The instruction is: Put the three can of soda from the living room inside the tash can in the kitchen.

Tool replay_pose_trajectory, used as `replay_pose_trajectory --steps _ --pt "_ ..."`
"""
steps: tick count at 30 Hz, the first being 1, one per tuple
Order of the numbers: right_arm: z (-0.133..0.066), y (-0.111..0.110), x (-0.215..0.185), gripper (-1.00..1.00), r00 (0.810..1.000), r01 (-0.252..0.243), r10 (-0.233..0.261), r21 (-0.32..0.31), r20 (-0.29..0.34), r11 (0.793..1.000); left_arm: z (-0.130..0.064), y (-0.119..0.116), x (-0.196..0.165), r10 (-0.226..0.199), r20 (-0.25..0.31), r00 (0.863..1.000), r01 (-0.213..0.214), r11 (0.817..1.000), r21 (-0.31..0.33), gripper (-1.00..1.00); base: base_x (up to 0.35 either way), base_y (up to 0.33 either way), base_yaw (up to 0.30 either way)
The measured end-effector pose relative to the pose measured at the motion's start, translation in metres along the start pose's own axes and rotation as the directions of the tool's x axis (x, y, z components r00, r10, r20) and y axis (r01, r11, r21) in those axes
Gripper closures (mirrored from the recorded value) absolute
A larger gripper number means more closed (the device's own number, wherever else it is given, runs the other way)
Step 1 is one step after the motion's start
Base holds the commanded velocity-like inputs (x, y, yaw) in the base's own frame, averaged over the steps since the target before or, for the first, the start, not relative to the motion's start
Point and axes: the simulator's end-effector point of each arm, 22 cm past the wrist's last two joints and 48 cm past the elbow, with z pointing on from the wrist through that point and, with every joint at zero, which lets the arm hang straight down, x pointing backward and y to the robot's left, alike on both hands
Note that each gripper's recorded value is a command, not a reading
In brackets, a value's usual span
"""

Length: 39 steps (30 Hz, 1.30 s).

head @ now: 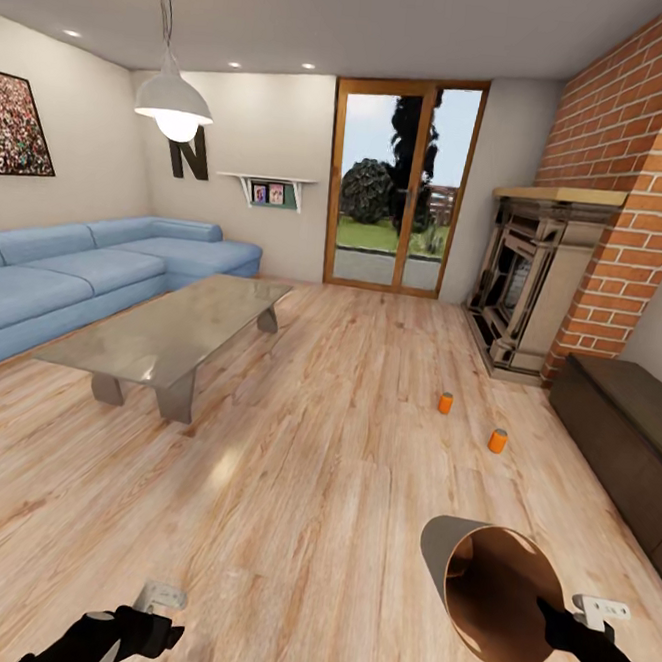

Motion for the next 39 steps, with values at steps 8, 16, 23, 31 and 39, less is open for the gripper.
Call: replay_pose_trajectory --steps 8,16,23,31,39 --pt "0.009 0.003 -0.02 1.0 0.999 0.031 -0.031 -0.009 0.028 0.999 0.013 -0.001 0.011 0.001 -0.002 1.0 -0.001 1.0 -0.002 -1.0 0.0 0.0 0.0" --pt "0.017 0.006 -0.021 1.0 0.999 0.006 -0.006 -0.013 -0.034 1.0 0.018 0.005 -0.055 -0.034 -0.022 0.999 0.034 0.999 0.002 -1.0 0.0 0.0 0.0" --pt "0.021 0.018 -0.035 1.0 0.999 0.014 -0.015 -0.031 -0.044 0.999 0.007 0.016 -0.14 -0.06 0.005 0.998 0.06 0.998 -0.001 -1.0 0.0 0.0 0.0" --pt "0.021 0.035 -0.116 1.0 1.0 0.01 -0.01 -0.046 0.015 0.999 0.018 0.016 -0.139 -0.06 0.005 0.998 0.06 0.998 -0.002 -1.0 0.0 0.0 0.0" --pt "0.026 0.039 -0.117 1.0 1.0 0.015 -0.013 -0.052 0.027 0.999 0.033 0.004 -0.13 -0.059 0.007 0.998 0.059 0.998 0.006 -1.0 0.0 0.0 0.0"
